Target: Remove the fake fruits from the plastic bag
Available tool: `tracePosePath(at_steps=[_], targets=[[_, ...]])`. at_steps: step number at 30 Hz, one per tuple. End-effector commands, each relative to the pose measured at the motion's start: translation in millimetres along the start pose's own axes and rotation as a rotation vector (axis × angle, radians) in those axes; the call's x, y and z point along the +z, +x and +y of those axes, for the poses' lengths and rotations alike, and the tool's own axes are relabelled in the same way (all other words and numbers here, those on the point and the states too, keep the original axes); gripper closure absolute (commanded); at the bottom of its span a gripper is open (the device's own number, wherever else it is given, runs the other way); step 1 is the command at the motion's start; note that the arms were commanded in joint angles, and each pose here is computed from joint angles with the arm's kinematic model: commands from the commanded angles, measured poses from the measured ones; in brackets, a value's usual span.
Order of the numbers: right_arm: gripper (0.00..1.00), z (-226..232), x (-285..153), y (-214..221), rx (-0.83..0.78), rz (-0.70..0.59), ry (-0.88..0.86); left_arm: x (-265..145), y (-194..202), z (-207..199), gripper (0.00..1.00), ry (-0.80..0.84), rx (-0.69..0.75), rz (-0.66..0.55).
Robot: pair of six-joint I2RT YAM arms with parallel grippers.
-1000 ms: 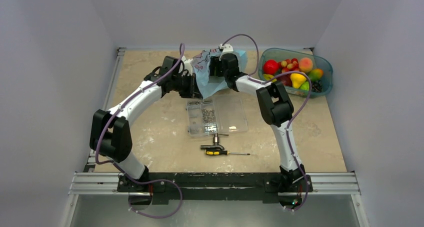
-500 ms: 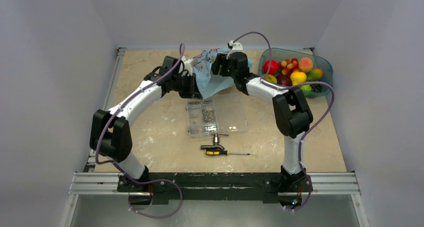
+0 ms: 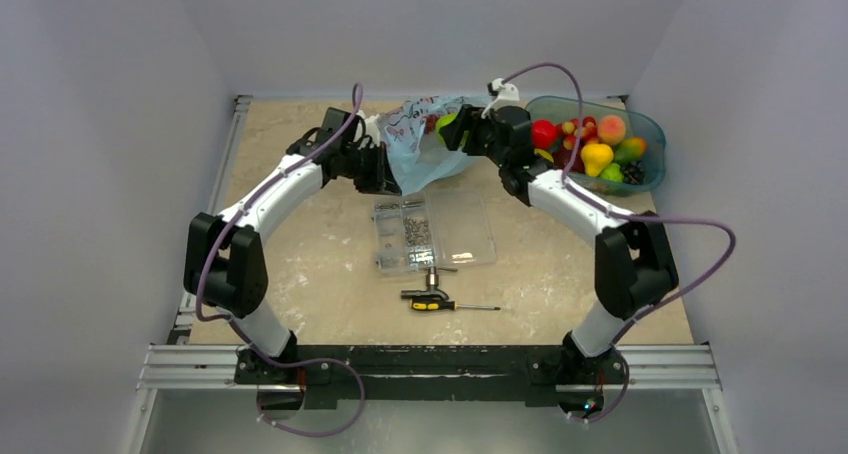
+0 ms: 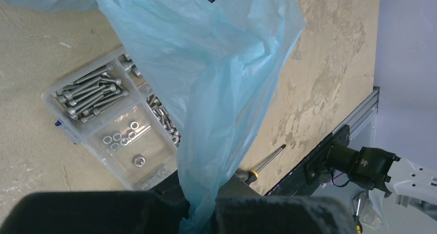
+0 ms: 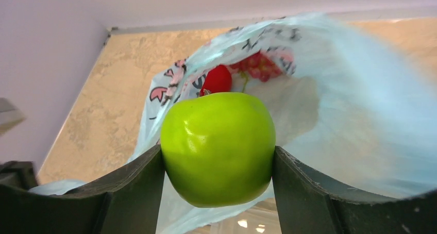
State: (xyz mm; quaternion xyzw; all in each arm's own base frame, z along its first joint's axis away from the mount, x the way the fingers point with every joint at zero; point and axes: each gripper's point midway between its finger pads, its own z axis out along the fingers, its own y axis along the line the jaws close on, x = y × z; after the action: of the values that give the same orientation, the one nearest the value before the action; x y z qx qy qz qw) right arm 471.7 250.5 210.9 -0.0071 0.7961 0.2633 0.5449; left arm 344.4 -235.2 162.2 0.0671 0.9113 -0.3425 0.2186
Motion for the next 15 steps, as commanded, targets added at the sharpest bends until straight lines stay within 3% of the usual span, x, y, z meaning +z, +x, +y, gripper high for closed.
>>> tracePosePath(at_steps=[1, 9, 15], targets=[[1.0, -10, -48, -72, -0.018, -0.201, 0.023, 0, -14, -1, 1.0, -0.022, -0.067, -0.005], [1.0, -73, -116, -122, 0.016, -0.399, 0.232, 1, -12, -3, 1.0, -0.011, -0.098, 0.017], [1.0, -138, -153, -149, 0.057, -0.488, 0.499, -1, -12, -7, 1.0, 0.003, -0.099, 0.015]])
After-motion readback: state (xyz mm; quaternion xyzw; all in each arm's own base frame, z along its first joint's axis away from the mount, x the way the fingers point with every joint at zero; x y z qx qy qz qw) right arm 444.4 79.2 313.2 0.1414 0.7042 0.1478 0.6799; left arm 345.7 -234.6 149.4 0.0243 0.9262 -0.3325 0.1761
